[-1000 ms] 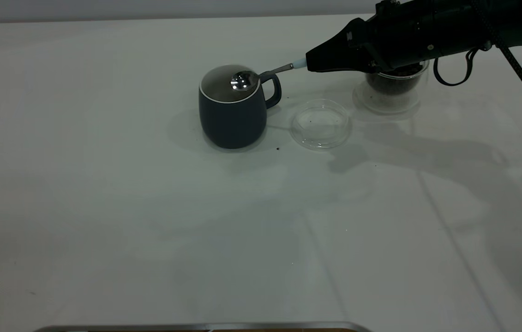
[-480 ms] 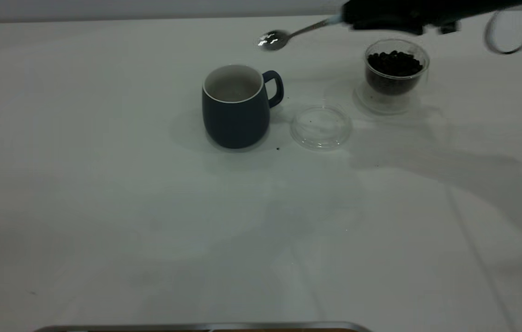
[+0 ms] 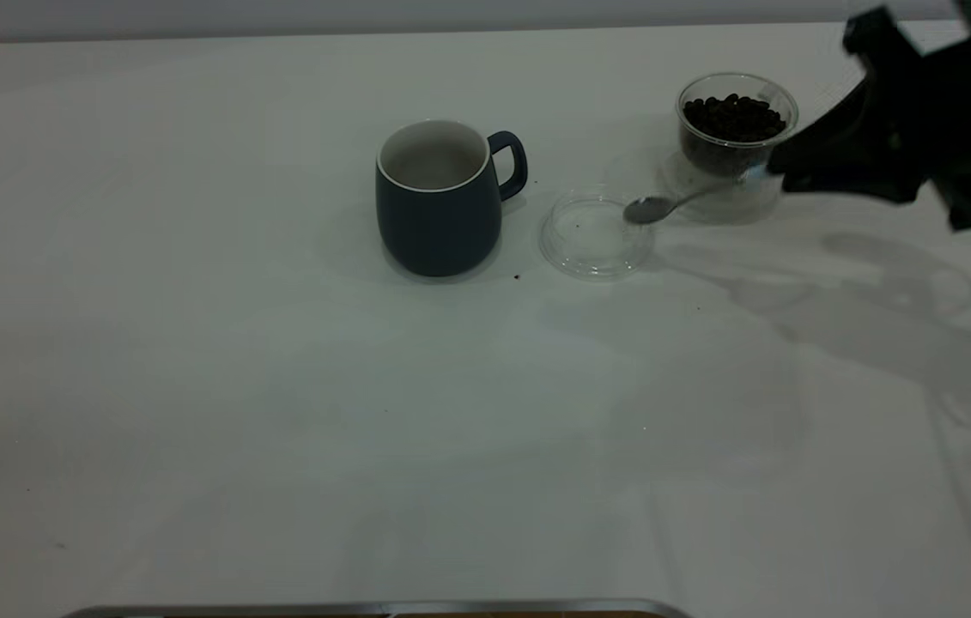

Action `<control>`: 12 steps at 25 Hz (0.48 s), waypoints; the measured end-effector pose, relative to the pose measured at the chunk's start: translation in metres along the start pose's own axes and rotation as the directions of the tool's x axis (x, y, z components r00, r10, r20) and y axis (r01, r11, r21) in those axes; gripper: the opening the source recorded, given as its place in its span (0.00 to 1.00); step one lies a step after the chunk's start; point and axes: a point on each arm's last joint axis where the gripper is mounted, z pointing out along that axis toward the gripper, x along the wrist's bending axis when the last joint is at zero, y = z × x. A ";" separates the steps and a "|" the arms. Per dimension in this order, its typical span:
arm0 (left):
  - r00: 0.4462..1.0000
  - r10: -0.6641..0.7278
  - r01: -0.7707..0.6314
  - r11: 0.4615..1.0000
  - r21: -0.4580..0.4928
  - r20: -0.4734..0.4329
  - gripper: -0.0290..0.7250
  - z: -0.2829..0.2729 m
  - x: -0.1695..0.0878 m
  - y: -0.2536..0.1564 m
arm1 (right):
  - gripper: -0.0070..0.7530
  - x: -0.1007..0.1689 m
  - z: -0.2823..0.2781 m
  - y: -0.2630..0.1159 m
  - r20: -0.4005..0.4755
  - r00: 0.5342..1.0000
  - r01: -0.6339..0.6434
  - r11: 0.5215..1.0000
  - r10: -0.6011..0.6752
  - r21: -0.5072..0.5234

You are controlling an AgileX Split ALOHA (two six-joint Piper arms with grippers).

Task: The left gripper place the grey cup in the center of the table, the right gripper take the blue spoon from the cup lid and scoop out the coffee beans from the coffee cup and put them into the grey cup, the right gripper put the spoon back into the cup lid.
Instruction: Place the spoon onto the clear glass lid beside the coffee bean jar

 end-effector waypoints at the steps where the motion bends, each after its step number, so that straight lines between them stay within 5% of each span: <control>1: 1.000 0.000 0.000 1.000 0.000 0.000 0.82 0.000 0.000 0.000 | 0.15 -0.003 0.005 0.001 -0.016 1.000 -0.004 1.000 0.004 0.008; 12: 1.000 0.000 0.000 1.000 0.000 0.000 0.82 0.000 0.000 0.000 | 0.15 -0.028 0.049 0.020 -0.086 0.996 0.006 0.999 -0.002 0.039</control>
